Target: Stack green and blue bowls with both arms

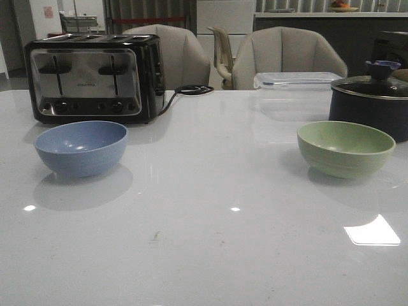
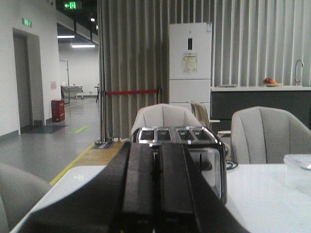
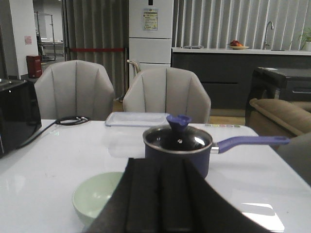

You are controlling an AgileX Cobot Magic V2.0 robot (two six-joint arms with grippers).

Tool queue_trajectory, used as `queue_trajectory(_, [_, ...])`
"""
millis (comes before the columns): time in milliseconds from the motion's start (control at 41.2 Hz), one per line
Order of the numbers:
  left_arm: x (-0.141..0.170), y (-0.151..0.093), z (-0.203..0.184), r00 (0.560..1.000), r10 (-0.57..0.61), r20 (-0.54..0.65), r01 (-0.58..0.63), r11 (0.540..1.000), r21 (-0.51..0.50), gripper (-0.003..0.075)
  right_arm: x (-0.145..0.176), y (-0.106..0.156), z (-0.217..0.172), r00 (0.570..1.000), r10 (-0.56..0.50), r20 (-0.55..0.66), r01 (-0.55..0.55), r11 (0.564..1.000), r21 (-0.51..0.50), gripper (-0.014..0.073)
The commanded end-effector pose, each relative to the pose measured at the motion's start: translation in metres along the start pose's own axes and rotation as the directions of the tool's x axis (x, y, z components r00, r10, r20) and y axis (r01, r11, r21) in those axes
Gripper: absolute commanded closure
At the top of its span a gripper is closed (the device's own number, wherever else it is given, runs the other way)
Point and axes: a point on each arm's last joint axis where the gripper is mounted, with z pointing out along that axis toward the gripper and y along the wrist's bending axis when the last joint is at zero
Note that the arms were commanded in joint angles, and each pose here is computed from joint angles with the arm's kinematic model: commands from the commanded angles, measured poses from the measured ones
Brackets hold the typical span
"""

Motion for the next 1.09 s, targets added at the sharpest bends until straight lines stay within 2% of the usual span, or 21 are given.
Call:
queue_trajectory(0, [-0.043,0.000,0.002,0.996,0.003,0.086,-0.003,1.000,0.000,0.0621,-0.047,0.001,-0.003,0.997,-0.016,0.075,0.015,1.000,0.005,0.0550])
queue_trajectory(146, [-0.083,-0.001,0.013,0.997,0.002,0.079,-0.002,1.000,0.000,0.0621,-0.086,0.001,0.004,1.000,-0.014,0.006,0.014,1.000,0.013,0.0550])
queue_trajectory(243, [-0.101,-0.001,0.026,1.000,0.002,0.029,-0.002,1.000,0.000,0.0621,-0.107,0.001,0.014,0.998,-0.012,-0.057,0.013,1.000,0.018,0.0550])
queue_trajectory(388, [-0.112,-0.001,0.046,0.994,0.002,-0.110,-0.002,1.000,0.000,0.0621,-0.119,0.002,0.032,0.981,0.002,-0.192,0.002,1.000,0.021,0.0550])
queue_trajectory(461, [-0.108,-0.001,0.056,0.983,0.002,-0.181,-0.002,1.000,0.000,0.0621,-0.117,0.002,0.043,0.963,0.014,-0.269,-0.008,1.000,0.022,0.0550])
queue_trajectory(558, [-0.096,-0.001,0.067,0.958,0.002,-0.286,-0.002,1.000,0.000,0.0621,-0.105,0.002,0.056,0.924,0.019,-0.381,-0.010,1.000,0.027,0.0550])
queue_trajectory(679, [-0.078,-0.001,0.078,0.907,0.002,-0.421,-0.002,1.000,-0.001,0.0621,-0.089,0.002,0.070,0.852,0.022,-0.523,-0.005,0.999,0.034,0.0550])
queue_trajectory(825, [-0.060,-0.001,0.087,0.838,0.001,-0.546,-0.002,1.000,-0.001,0.0621,-0.074,0.001,0.083,0.774,0.025,-0.633,0.000,0.999,0.039,0.0550])
queue_trajectory(922, [-0.053,-0.001,0.089,0.799,0.001,-0.601,-0.002,1.000,-0.001,0.0621,-0.067,0.001,0.089,0.732,0.026,-0.680,0.003,0.999,0.041,0.0550])
queue_trajectory(1067, [-0.047,-0.001,0.094,0.779,0.001,-0.627,-0.002,1.000,-0.001,0.0621,-0.057,0.001,0.098,0.683,0.027,-0.730,0.006,0.999,0.043,0.0550])
